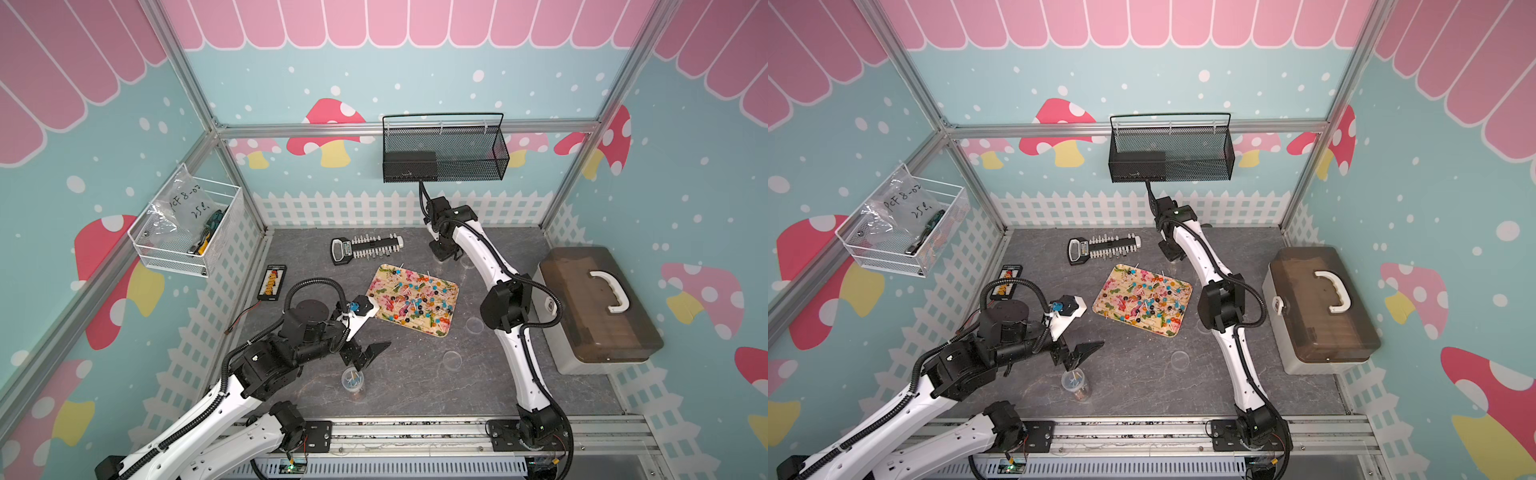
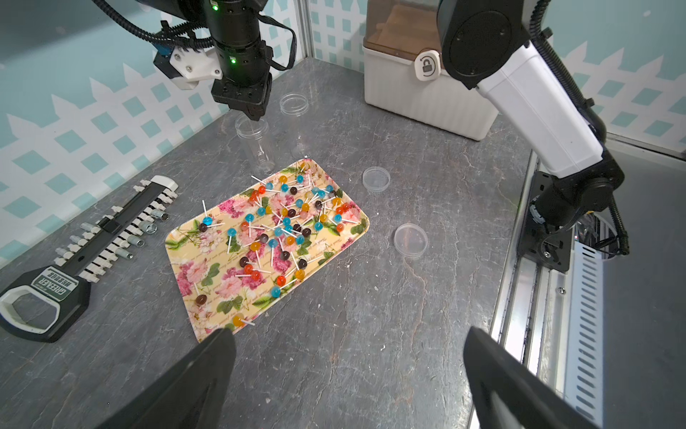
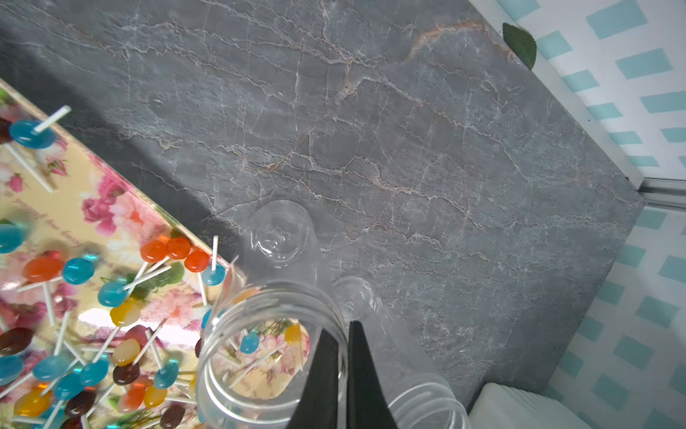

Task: Pour the candies out of the jar
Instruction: Place the jar at the center of the board.

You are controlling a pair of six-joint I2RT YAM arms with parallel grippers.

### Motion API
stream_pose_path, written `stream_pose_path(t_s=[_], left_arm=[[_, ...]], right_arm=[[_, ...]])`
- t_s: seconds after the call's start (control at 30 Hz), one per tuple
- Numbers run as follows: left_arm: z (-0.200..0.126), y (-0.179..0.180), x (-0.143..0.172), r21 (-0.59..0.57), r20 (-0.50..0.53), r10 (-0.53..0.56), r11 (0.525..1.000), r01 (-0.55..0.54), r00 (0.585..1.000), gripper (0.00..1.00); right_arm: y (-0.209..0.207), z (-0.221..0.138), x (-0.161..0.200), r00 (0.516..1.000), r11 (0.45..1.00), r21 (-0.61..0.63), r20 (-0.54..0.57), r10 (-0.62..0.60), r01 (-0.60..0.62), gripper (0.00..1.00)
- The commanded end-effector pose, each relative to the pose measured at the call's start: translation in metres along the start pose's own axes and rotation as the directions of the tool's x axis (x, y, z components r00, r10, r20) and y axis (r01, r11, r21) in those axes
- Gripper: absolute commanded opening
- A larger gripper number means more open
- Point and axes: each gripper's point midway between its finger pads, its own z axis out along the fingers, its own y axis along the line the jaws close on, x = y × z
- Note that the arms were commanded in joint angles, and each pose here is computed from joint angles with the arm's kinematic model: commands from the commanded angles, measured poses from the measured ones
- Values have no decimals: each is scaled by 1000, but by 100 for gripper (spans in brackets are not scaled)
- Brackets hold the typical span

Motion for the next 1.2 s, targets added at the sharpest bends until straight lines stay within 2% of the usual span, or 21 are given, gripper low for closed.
stream_pose_path(t_s=[0.0,0.3,0.47,0.67,0.77,0.83,0.97,1.1,1.17], left_arm=[[0,-2,-1,16,9,-22,1000,22,1000,99],[-1,-3,-2,16,16,-24,1000,24,1000,99],[-1,-2,-1,12,14,-28,1000,28,1000,99],[-4,5,-6,-27,38,-59,998,60,998,99],[-9,16,-14,-93,77,-105,989,112,991,99],[-14,30,-18,-167,115,-162,969,180,980,99],[-21,46,-22,-230,193,-272,921,313,943,99],[-26,69,-7,-300,257,-418,822,483,871,99],[-26,80,5,-298,287,-507,759,579,813,99]], right_arm=[[-1,2,2,1000,1000,-11,-11,-3,3,0],[-7,-8,-1,1000,1000,7,14,11,-11,16],[-18,-25,-5,999,999,30,49,23,-25,20],[-38,-66,-11,990,997,59,130,46,-54,21],[-41,-100,-13,979,997,34,196,58,-66,21],[-36,-125,-12,969,998,4,240,52,-55,21],[-8,-166,-6,939,999,-37,344,12,1,22],[40,-199,7,853,965,-254,516,81,62,20],[70,-205,18,813,926,-361,568,125,110,18]])
